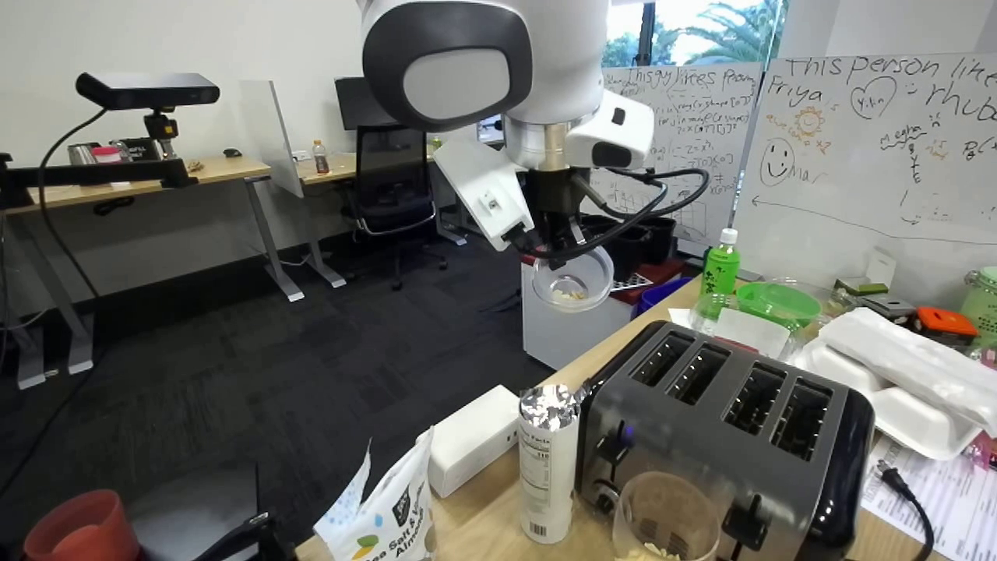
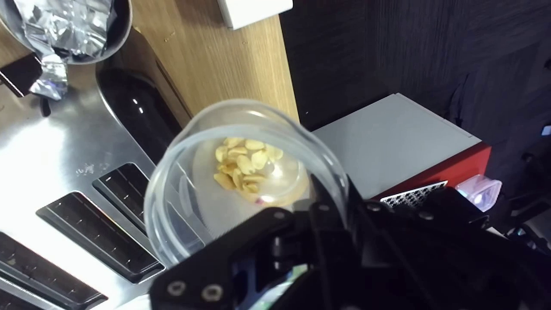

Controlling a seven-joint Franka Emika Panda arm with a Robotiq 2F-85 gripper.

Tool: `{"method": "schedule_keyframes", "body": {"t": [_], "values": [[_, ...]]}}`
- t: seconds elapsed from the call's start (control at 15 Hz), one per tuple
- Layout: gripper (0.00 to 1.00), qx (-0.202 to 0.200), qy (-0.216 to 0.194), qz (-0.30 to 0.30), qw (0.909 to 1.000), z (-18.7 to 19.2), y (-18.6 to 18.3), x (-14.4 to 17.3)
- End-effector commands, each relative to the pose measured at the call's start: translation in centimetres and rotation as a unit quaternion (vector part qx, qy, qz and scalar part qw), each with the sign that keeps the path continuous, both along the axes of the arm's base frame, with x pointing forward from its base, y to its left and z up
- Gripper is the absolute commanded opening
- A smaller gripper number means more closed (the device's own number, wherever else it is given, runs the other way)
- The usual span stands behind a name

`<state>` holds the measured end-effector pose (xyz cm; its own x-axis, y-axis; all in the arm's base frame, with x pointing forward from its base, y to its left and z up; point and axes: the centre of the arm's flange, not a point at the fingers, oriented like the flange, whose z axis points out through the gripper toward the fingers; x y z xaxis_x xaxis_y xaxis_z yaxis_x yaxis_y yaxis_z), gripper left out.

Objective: Pour the contents of the bowl into the wine glass

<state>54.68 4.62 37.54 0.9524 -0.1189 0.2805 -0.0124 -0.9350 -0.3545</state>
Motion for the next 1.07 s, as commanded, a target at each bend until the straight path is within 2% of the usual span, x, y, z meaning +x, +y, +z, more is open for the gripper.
{"method": "schedule_keyframes", "body": {"t": [0.0,0.33,0.4,0.47,1.0], "values": [[0.07,0.000,0.000,0.000,1.0000,0.0,0.0,0.0],[0.07,0.000,0.000,0.000,1.0000,0.0,0.0,0.0],[0.02,0.007,0.002,-0.008,0.9999,-0.4,-0.7,0.7],[0.02,0.018,0.006,-0.018,0.9997,-0.4,-1.3,1.1],[0.02,0.094,0.005,-0.121,0.9882,0.5,-9.7,3.4]]}}
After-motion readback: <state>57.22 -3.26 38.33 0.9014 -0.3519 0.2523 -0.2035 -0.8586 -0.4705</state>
